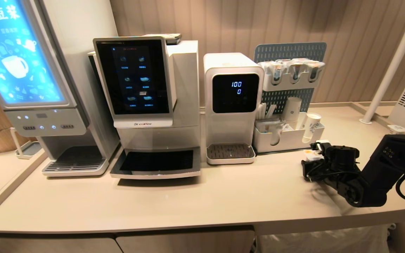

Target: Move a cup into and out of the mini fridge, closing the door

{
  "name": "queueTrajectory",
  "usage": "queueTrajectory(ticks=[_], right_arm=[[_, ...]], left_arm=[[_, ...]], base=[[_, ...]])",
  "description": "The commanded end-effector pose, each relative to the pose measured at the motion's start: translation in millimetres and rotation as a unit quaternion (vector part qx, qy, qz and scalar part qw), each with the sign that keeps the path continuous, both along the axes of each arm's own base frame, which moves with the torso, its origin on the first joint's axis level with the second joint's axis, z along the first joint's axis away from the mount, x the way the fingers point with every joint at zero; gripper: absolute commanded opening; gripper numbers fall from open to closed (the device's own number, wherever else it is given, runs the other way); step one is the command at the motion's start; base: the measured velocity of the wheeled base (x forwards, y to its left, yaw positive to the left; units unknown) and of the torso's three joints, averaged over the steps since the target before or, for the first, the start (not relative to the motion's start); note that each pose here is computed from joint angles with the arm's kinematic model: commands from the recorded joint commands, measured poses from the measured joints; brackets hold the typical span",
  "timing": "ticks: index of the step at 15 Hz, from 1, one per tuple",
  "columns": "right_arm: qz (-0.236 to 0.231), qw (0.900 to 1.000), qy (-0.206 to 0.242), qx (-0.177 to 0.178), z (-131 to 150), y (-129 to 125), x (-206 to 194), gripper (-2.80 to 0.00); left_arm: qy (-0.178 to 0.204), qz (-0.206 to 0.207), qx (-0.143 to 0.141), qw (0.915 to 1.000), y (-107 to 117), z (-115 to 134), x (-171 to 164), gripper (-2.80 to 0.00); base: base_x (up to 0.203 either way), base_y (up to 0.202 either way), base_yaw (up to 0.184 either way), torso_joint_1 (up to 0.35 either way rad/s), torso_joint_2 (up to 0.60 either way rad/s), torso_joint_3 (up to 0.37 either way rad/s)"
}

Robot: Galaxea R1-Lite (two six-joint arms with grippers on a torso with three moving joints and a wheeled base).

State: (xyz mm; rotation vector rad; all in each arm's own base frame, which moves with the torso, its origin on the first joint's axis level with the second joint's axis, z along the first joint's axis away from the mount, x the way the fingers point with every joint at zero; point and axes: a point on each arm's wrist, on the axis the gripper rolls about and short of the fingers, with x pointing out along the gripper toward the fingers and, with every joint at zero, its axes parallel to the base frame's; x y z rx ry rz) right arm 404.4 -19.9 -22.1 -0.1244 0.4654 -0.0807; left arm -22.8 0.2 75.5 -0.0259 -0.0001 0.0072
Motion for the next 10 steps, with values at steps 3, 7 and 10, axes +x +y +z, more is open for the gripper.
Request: queueTrajectory(ticks=[3, 7, 10], right_arm=[[0.004, 1.000, 0.018, -0.008, -19.4, 0.4, -1.5, -2.80], [0.004, 1.000, 0.012, -0.007, -15.8, 0.4, -0.5, 0.00], [0.002, 1.000, 0.012, -0.006, -15.4, 0.1, -1.0, 0.00]], left_arm=[[0.002, 0.000, 0.000, 1.0000, 0.0, -0.4, 0.2, -2.80], [0.002, 0.000, 0.000, 1.0000, 0.0, -0.4, 0.2, -2.80], [0.002, 0.000, 0.000, 1.0000, 0.0, -0.4, 0.2, -2.80]], base=[[0.000, 0.000, 0.000, 0.000, 0.00, 0.000], [0.000, 0.000, 0.000, 0.000, 0.00, 0.000], [0.000, 0.000, 0.000, 0.000, 0.00, 0.000]])
